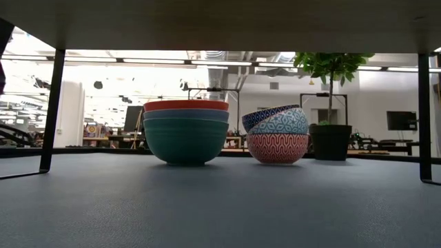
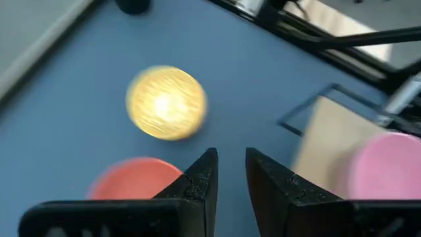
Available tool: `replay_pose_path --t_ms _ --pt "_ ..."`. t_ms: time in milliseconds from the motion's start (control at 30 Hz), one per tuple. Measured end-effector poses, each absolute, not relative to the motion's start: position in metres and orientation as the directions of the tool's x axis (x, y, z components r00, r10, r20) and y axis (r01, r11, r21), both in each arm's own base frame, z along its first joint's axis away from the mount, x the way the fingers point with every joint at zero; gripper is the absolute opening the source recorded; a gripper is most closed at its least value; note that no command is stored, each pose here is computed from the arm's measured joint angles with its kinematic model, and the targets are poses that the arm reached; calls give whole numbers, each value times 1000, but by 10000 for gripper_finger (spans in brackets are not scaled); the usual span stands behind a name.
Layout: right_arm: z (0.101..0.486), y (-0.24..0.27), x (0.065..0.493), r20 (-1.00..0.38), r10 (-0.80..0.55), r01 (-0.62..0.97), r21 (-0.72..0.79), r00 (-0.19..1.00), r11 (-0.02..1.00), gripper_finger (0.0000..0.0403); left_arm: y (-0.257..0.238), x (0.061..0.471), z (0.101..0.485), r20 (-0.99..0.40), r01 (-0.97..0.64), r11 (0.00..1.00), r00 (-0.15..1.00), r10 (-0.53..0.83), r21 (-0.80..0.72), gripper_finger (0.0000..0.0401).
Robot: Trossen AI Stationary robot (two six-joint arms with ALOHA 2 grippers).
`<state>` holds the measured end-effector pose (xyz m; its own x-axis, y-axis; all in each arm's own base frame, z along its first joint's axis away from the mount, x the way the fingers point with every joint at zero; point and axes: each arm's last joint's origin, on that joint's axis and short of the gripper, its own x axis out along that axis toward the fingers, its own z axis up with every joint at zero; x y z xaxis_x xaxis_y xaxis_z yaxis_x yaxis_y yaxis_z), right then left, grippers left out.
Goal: Place and stack bowls onto a shelf
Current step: Stack the yellow bowl on top of the light blue patterned bowl on the shelf
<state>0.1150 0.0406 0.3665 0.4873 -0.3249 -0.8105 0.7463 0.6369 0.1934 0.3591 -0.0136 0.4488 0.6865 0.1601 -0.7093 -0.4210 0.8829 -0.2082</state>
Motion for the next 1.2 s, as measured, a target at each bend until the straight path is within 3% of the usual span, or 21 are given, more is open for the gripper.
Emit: replay_pose_path --t_ms 300,433,800,1200 --pt "364 34 123 -818 -359 801 192 450 567 249 48 360 453 -668 -435 898 687 287 -63 106" --pt "363 33 130 -822 -371 818 185 433 544 249 65 365 446 -683 -395 918 680 265 -37 132" --pt "353 32 150 -853 -391 848 108 347 519 249 97 420 372 -810 -339 939 535 242 57 203" --pt "350 31 155 -870 -377 857 93 318 508 249 138 448 309 -879 -342 939 457 138 -30 209"
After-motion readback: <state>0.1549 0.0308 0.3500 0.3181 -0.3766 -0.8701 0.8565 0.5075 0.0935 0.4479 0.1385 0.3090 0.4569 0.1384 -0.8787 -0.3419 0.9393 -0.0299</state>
